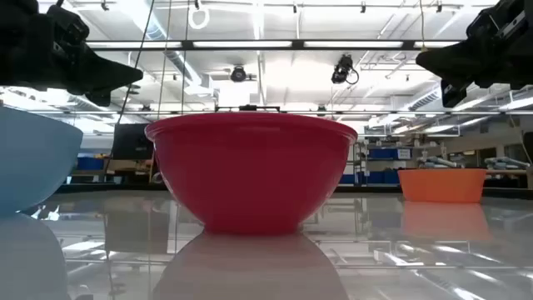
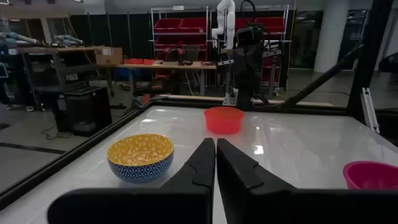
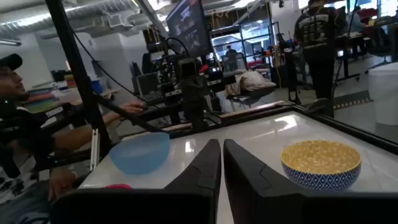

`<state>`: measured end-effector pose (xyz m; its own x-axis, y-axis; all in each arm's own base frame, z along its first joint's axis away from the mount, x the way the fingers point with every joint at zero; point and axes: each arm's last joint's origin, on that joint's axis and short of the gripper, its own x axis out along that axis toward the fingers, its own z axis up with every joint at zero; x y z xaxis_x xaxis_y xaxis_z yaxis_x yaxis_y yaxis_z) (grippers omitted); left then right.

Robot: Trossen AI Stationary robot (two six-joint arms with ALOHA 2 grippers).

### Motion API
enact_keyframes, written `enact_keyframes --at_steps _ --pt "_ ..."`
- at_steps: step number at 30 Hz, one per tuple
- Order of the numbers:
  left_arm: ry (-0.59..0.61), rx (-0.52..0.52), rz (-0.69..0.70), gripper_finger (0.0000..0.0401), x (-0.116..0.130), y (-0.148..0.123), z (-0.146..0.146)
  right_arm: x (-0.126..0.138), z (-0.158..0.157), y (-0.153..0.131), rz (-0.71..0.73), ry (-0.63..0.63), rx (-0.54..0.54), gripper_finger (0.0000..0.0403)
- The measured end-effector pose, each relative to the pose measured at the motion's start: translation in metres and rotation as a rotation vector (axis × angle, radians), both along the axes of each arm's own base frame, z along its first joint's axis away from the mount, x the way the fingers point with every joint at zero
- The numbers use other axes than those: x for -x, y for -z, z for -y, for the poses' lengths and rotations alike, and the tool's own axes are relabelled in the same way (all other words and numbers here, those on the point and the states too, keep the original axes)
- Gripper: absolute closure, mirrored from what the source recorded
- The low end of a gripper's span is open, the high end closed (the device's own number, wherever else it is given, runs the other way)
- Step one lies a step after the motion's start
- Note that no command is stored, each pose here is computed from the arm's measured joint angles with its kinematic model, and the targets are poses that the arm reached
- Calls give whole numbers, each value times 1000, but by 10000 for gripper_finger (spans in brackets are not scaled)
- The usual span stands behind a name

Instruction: Nest bowls inside each other

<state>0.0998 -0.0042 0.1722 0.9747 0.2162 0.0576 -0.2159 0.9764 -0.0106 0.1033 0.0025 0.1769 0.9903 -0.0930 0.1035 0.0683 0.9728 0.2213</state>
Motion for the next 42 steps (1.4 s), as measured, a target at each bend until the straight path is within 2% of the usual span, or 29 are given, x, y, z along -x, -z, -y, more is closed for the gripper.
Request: enact_keyframes --at_steps 32,36,42 --pt "0 -1 0 381 0 0 0 0 0 0 0 0 0 374" --pt "-6 -90 -11 381 0 -1 0 0 0 0 -1 0 0 374" --pt "-9 -115 -8 381 0 -2 0 0 0 0 -1 0 0 374"
